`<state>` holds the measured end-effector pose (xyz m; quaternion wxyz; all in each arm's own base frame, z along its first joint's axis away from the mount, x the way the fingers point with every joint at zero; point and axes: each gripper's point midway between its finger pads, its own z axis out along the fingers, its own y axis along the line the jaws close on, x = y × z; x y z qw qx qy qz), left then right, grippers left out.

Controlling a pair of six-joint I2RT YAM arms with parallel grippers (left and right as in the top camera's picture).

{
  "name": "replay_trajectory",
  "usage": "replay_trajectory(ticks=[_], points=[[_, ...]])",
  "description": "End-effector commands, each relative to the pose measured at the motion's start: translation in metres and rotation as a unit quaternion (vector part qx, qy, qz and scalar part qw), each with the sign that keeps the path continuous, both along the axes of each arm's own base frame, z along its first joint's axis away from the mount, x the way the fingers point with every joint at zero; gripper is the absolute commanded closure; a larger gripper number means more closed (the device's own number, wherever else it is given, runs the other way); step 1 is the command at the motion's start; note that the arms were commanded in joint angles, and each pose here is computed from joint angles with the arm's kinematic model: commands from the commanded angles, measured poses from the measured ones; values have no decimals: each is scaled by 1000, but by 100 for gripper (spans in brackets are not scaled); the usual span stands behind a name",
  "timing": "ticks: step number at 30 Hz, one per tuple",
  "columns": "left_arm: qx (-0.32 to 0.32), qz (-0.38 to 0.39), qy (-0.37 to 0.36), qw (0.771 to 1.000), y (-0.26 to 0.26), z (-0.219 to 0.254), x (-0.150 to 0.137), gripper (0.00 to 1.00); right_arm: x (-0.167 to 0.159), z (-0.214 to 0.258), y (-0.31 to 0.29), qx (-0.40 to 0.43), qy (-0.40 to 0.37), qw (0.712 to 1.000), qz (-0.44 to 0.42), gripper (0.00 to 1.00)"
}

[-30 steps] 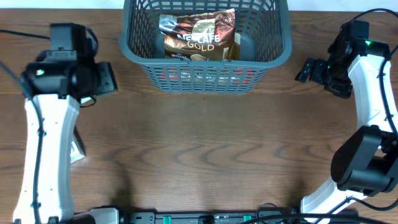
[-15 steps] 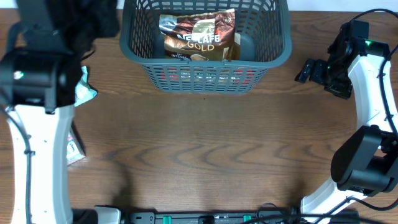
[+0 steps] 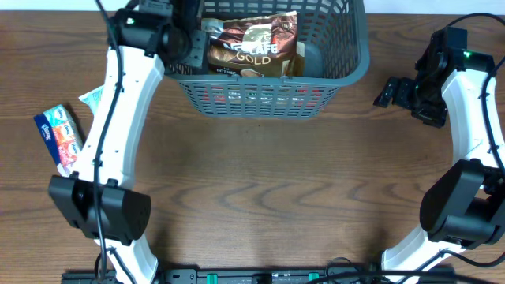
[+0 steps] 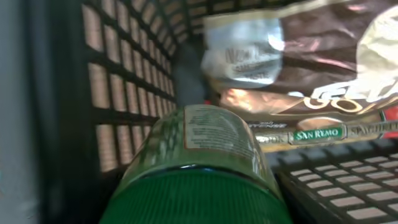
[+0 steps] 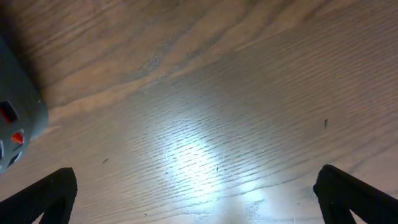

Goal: Pack container
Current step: 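Lift the jar with the left gripper and lower it into the basket, then move the left gripper to the mint-green wipes pouch and grasp it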

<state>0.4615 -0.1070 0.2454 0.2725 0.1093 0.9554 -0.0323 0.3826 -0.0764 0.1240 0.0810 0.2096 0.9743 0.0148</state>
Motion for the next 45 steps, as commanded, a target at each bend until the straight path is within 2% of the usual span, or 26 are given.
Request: replay_trajectory(ticks=[1,9,10,11,13,14,19,23,30,32,34,36,38,40,45], points=[[9,10,0,1000,12,7,-3,94,-1,-1,2,-4,3,1000,11,1],[9,10,0,1000,12,7,-3,94,0,-1,2,-4,1,1000,11,1],[9,10,0,1000,12,7,-3,87,0,-1,2,-4,1,1000,11,1],[9,10,0,1000,12,7,-3,67,0,-1,2,-4,1,1000,11,1],[10,8,-1,1000,12,7,-3,10,0,-1,2,-4,1,1000,11,1],[11,6,-1,1000,12,7,-3,1,0,-1,2,-5,1,1000,12,1],[18,-5,-6,1000,13,10,-4,1,0,-1,2,-5,1,1000,12,1],[53,14,-43,998,28,36,-3,1,0,-1,2,-5,1,1000,15,1],[89,84,-175,977,67,140,-20,1,0,0,2,-6,0,1000,18,1],[86,125,-212,965,90,171,-32,2,1,0,2,-6,0,1000,18,1],[57,197,-230,951,119,188,-46,2,0,-1,2,-6,1,1000,18,1],[9,292,-223,930,152,188,-59,1,0,-1,2,-6,1,1000,19,1],[-38,394,-191,898,182,171,-75,1,0,0,2,-6,0,1000,19,1],[-53,453,-152,877,201,148,-81,1,0,0,2,-6,0,1000,19,1],[-55,440,-43,895,211,77,-53,2,2,0,2,-6,-3,1000,19,1]])
